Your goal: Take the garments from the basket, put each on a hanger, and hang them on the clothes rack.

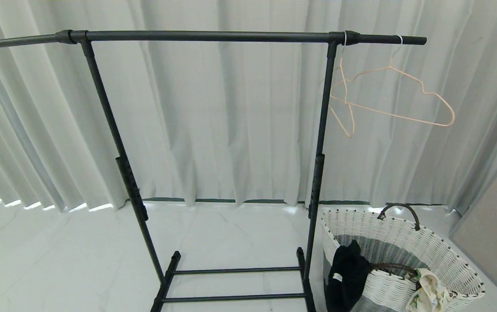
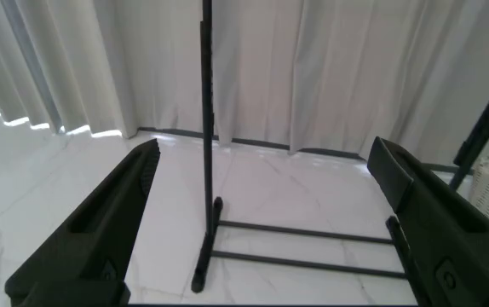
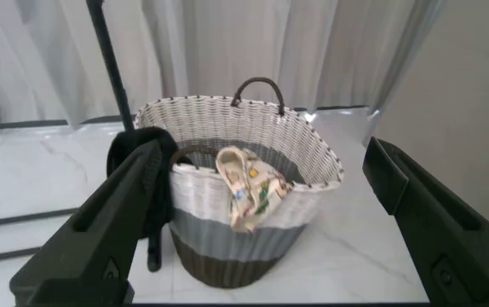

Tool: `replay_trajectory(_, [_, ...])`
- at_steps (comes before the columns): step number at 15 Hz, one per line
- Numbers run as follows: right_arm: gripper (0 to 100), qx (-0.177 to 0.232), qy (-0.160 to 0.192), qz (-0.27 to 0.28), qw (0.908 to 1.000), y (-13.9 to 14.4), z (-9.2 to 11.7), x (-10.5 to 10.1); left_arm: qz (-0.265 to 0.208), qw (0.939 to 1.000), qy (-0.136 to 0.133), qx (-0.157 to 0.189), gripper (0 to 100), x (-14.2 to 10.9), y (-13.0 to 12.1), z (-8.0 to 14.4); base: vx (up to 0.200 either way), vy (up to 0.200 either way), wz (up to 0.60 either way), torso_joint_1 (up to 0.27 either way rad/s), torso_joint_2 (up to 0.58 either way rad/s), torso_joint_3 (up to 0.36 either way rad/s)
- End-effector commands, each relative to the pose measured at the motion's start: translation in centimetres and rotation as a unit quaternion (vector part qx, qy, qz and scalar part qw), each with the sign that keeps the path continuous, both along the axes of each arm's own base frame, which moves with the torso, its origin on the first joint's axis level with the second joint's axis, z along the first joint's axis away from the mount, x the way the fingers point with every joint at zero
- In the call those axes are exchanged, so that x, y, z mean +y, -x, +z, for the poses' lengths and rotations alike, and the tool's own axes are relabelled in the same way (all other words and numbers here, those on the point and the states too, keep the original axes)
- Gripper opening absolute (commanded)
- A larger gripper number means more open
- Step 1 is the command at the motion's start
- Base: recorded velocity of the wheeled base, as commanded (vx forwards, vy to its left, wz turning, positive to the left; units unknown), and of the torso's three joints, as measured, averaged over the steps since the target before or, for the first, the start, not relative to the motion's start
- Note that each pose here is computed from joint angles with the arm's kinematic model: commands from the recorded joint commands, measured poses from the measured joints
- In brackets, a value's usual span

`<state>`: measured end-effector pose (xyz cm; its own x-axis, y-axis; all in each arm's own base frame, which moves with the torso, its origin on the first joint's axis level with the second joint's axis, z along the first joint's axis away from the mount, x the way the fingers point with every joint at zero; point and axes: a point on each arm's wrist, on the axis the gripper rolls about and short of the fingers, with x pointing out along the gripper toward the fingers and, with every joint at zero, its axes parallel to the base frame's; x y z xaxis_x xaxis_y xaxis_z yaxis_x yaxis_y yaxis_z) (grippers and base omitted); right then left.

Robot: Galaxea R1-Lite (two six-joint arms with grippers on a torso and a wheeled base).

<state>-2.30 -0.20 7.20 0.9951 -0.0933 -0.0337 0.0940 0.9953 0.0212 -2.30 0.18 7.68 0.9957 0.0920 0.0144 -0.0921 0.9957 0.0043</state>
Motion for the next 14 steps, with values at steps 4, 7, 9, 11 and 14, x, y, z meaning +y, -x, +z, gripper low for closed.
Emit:
replay_trajectory(4, [100, 0.001, -0.001, 0.000, 1.0000, -0.01, 0.00, 0.00, 0.001, 1.0000, 0.000, 0.000, 100, 0.00, -0.01, 0.01, 0.150, -0.050, 0.00, 0.002, 0.00, -0.002])
replay_trajectory(7, [100, 0.001, 0.002, 0.000, 1.0000, -0.01, 0.00, 0.00, 0.000, 1.0000, 0.000, 0.000, 100, 0.00, -0.01, 0.01, 0.000, 0.000, 0.00, 0.000, 0.00, 0.000])
replay_trajectory(9, [100, 0.001, 0.002, 0.000, 1.0000, -0.01, 0.00, 0.00, 0.000, 1.0000, 0.000, 0.000, 100, 0.00, -0.01, 0.01, 0.000, -0.100, 0.00, -0.001, 0.00, 0.006])
replay_trajectory(11, [100, 0.001, 0.001, 0.000, 1.0000, -0.01, 0.00, 0.00, 0.000, 1.0000, 0.000, 0.000, 100, 0.00, -0.01, 0.01, 0.000, -0.200, 0.00, -0.002, 0.00, 0.002])
replay_trajectory(14, [100, 0.001, 0.001, 0.000, 1.0000, -0.01, 0.00, 0.00, 0.000, 1.0000, 0.000, 0.000, 100, 0.00, -0.01, 0.01, 0.000, -0.200, 0.00, 0.004, 0.00, 0.001])
